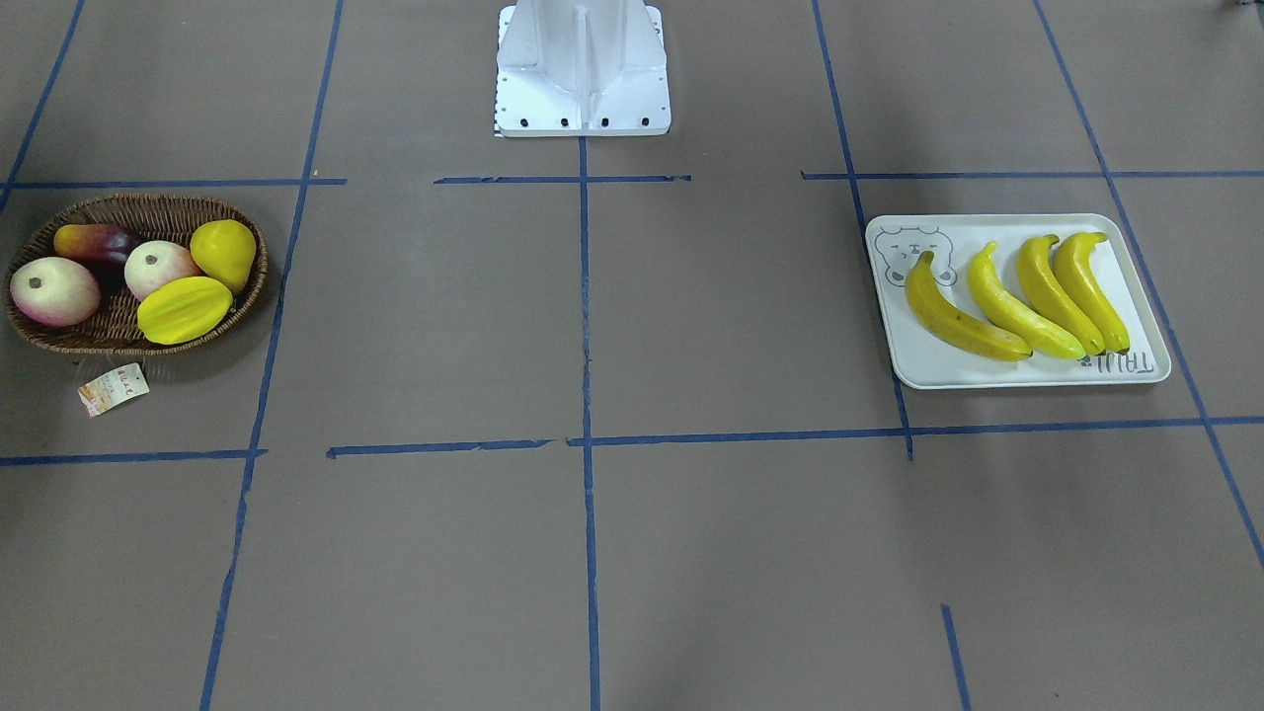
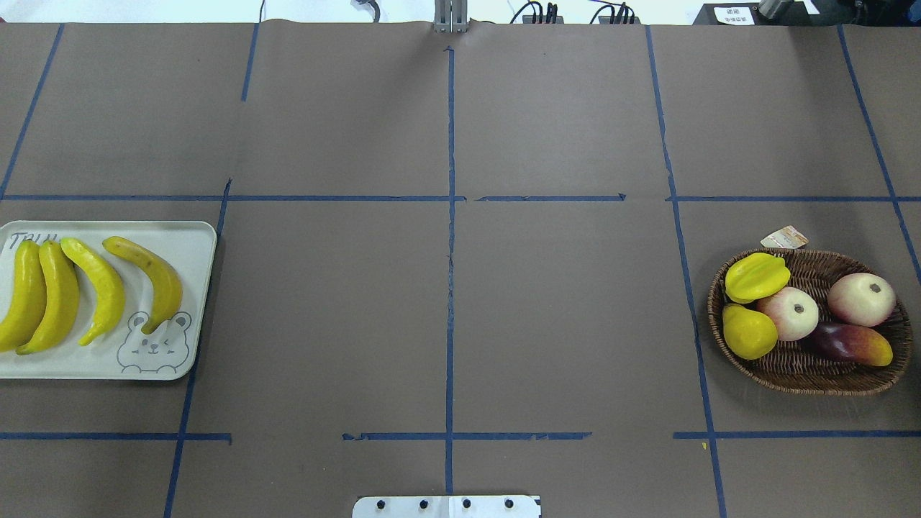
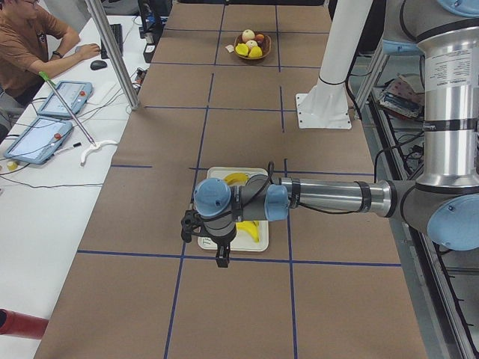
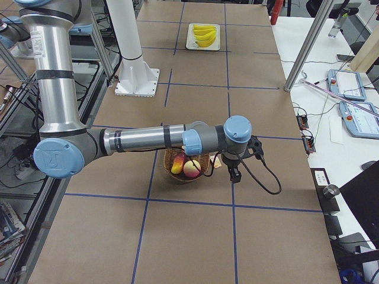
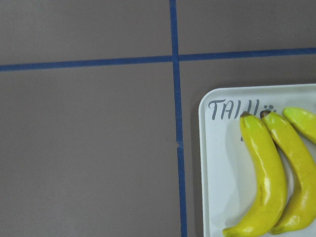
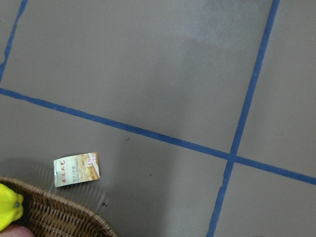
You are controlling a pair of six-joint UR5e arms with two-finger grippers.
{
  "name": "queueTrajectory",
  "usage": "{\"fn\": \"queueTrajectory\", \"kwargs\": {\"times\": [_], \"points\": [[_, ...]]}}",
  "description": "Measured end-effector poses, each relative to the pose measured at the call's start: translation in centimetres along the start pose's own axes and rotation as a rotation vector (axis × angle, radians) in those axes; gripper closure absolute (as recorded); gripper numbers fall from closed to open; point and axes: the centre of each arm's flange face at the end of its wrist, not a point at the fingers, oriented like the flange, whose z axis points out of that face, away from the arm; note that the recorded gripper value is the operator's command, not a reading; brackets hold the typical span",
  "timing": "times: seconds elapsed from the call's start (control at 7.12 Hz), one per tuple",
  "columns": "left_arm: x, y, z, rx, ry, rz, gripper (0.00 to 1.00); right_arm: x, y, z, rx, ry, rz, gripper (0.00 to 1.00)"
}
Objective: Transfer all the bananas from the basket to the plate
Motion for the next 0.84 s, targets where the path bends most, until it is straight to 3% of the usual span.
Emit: {"fn": "queueTrajectory", "kwargs": {"times": [0.28, 0.84], "points": [[-0.7, 0.2, 0.2, -0.001, 0.010, -0.015, 0.00, 2.1, 1.7, 1.1, -0.025, -0.004, 0.050, 0.00], [-0.9, 0.2, 0.2, 0.000, 0.011, -0.019, 0.00, 6.4, 5.8, -0.1, -0.005, -0.003, 0.158, 0.00]]}}
